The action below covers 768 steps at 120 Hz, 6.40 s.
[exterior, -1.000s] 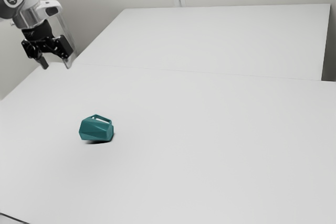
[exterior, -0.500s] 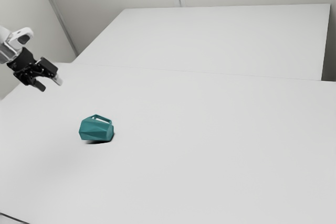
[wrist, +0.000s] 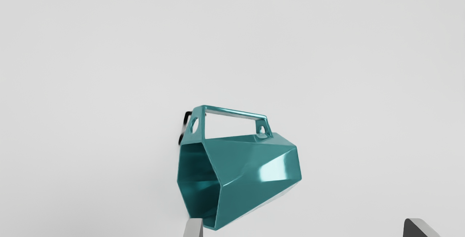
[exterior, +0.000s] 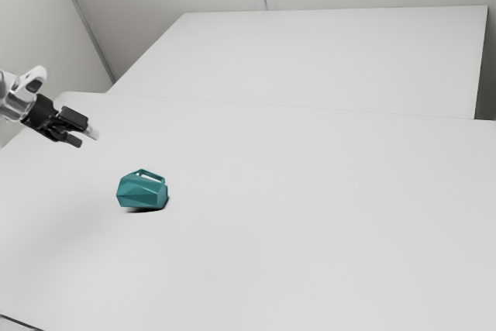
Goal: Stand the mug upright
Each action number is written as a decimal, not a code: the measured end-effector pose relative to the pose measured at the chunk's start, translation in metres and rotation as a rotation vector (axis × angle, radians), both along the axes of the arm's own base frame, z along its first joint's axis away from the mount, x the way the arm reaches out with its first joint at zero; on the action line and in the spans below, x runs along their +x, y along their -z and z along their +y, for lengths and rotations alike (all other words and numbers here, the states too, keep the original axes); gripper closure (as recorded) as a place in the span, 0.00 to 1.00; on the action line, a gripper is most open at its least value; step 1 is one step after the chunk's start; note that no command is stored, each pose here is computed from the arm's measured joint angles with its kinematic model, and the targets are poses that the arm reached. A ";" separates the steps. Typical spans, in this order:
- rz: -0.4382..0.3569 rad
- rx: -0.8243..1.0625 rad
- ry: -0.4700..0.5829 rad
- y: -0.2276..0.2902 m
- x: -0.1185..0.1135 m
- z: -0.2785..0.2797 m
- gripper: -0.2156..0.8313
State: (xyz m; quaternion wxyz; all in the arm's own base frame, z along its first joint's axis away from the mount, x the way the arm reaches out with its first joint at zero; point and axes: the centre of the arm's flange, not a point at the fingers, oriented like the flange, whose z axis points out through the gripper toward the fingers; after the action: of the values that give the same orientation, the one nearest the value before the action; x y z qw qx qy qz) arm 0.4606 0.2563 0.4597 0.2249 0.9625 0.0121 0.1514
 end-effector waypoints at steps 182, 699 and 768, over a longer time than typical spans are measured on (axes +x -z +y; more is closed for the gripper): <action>-0.005 -0.329 -0.076 0.153 -0.005 0.014 0.21; 0.178 0.609 0.180 0.079 0.015 -0.281 0.95; 0.214 0.595 0.103 0.113 0.017 -0.287 0.95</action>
State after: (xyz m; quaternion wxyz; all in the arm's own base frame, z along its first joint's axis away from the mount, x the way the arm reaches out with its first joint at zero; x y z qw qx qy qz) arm 0.4777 -0.0312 0.3464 -0.0615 0.9958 -0.0578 0.0345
